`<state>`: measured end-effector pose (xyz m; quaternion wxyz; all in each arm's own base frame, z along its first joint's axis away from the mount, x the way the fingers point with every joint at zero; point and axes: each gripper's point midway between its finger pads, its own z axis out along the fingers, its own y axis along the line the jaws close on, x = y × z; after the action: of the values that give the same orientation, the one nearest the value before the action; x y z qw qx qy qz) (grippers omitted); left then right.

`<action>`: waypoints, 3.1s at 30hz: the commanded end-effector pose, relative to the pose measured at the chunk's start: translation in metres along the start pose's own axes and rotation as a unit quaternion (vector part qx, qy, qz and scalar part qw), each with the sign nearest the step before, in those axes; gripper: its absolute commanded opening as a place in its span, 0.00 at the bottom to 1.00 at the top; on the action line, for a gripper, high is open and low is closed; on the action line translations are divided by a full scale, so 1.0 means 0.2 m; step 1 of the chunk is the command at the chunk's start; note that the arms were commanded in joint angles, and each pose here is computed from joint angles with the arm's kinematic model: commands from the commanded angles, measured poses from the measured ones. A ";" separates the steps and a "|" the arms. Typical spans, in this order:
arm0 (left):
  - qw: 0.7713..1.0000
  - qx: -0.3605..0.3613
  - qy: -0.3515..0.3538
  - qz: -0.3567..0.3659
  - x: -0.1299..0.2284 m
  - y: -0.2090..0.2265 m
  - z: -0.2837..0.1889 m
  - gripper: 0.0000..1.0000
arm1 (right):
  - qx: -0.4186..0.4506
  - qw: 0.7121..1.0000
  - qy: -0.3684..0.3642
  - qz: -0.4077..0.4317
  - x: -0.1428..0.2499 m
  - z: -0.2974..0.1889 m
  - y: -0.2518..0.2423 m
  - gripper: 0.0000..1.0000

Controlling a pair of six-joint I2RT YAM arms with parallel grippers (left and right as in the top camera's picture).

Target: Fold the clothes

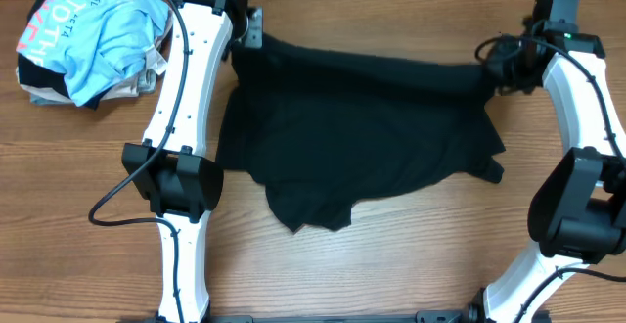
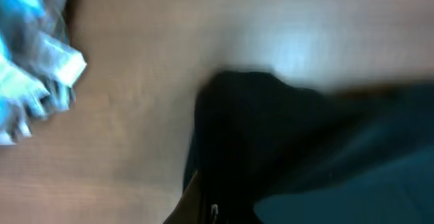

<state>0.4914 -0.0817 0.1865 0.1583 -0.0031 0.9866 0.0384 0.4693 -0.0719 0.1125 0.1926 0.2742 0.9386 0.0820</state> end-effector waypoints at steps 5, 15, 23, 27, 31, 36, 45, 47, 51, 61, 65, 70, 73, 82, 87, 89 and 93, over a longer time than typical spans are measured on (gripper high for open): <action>0.989 0.040 0.144 0.015 0.33 -0.08 0.17 0.04 | 0.026 0.999 0.035 -0.010 0.09 -0.04 -0.09 0.09; 0.995 0.058 0.084 0.021 0.28 -0.02 -0.18 1.00 | -0.021 1.000 0.007 0.004 0.08 -0.57 -0.06 0.51; 0.992 0.111 -0.065 0.006 0.44 -0.04 -0.94 1.00 | -0.024 0.998 -0.050 0.024 0.45 -1.27 -0.12 0.52; 0.998 0.045 0.048 -0.012 0.81 -0.13 -0.70 1.00 | 0.033 0.997 -0.034 0.064 0.65 -1.21 -0.28 0.64; 0.990 0.077 0.121 0.011 1.12 -0.38 -0.35 1.00 | 0.023 0.997 -0.007 0.070 0.69 -0.98 -0.30 0.65; 0.973 0.133 0.183 0.042 1.42 -0.57 -0.08 0.84 | 0.011 0.997 0.011 0.074 0.71 -0.81 -0.31 0.65; 0.944 0.205 0.176 0.187 1.61 -0.73 0.07 0.68 | 0.010 0.997 0.007 0.073 0.69 -0.77 -0.31 0.65; 0.933 0.219 0.168 0.230 1.64 -0.76 0.10 0.68 | 0.010 0.997 0.005 0.072 0.68 -0.77 -0.31 0.65; 0.916 0.213 0.183 0.287 1.68 -0.76 0.19 0.72 | 0.010 0.997 0.005 0.072 0.68 -0.77 -0.31 0.65; 0.898 0.181 0.244 0.317 1.80 -0.72 0.39 0.63 | 0.008 0.997 0.001 0.071 0.67 -0.77 -0.30 0.65; 0.902 0.164 0.235 0.322 1.75 -0.70 0.39 0.61 | 0.007 0.997 -0.001 0.071 0.67 -0.77 -0.30 0.65; 0.922 0.105 0.204 0.312 1.59 -0.68 0.34 0.64 | 0.007 0.997 -0.002 0.071 0.66 -0.77 -0.30 0.65; 0.935 0.074 0.172 0.302 1.48 -0.67 0.33 0.69 | 0.007 0.997 -0.002 0.071 0.66 -0.77 -0.30 0.66; 0.939 0.089 0.139 0.301 1.42 -0.74 0.37 0.71 | 0.004 0.998 -0.010 0.069 0.64 -0.77 -0.30 0.66; 0.939 0.101 0.136 0.299 1.42 -0.77 0.38 0.69 | 0.005 0.998 -0.011 0.067 0.64 -0.77 -0.30 0.66; 0.938 0.108 0.137 0.299 1.42 -0.79 0.38 0.66 | 0.011 0.998 -0.014 0.067 0.63 -0.77 -0.31 0.66; 0.936 0.122 0.146 0.297 1.44 -0.80 0.37 0.64 | 0.018 0.997 -0.016 0.068 0.63 -0.77 -0.32 0.66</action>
<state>0.2481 -0.2286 0.0192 0.0075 0.3068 0.9514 -0.0238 0.2780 -0.0604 0.1961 0.1938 0.3385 0.9171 0.0828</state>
